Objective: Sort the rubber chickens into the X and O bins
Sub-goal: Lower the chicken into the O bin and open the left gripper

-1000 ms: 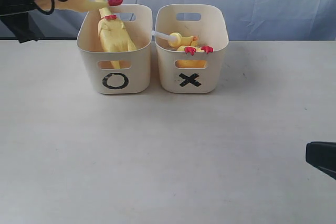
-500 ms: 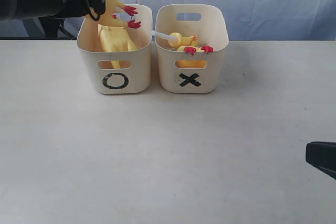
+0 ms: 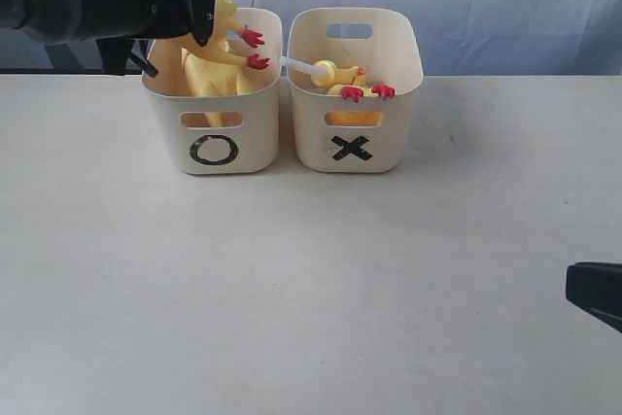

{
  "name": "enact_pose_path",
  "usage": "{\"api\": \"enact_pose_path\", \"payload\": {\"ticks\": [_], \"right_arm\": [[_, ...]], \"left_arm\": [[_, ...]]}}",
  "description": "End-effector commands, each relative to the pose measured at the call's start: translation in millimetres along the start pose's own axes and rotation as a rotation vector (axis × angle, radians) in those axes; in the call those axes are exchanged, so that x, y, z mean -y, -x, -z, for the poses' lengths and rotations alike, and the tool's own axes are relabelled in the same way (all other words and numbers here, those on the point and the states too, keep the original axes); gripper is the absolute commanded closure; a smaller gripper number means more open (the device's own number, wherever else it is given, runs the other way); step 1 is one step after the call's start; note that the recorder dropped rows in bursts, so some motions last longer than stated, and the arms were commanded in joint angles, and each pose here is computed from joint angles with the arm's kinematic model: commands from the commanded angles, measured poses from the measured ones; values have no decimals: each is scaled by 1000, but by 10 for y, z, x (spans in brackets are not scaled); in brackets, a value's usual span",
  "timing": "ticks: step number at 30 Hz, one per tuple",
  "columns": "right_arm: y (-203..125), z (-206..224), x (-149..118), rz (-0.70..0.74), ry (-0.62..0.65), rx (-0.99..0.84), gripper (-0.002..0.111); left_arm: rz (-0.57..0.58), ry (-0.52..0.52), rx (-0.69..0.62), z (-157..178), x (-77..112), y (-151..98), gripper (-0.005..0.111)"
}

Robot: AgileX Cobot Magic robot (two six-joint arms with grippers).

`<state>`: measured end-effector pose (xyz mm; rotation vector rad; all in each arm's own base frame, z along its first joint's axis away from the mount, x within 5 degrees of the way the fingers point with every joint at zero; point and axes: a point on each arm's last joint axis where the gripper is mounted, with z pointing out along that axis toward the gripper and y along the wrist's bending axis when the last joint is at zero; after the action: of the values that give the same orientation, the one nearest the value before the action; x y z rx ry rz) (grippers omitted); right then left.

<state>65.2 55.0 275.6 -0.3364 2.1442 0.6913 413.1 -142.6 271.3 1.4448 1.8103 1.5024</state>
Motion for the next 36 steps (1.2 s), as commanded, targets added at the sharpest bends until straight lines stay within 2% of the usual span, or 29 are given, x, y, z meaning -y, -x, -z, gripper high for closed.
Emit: {"api": "enact_pose_path", "payload": {"ticks": [1,4,7,15,18,28,36], "right_arm": [[-3,6,3,1,-3,9,109],[-3,6,3,1,-3,9,109],[-3,6,3,1,-3,9,109],[-3,6,3,1,-3,9,109],[-3,6,3,1,-3,9,109],[-3,6,3,1,-3,9,109],[-3,6,3,1,-3,9,109]], "left_arm": [[-5,3,5,-24,27,74,107],[-4,-9,6,-36,52,89,106],[5,-21,18,-36,63,100,100],[31,-37,55,-34,76,134,59],[30,-35,55,-34,75,134,49],[87,-46,24,26,19,49,46],[199,-83,70,306,-144,-69,46]]}}
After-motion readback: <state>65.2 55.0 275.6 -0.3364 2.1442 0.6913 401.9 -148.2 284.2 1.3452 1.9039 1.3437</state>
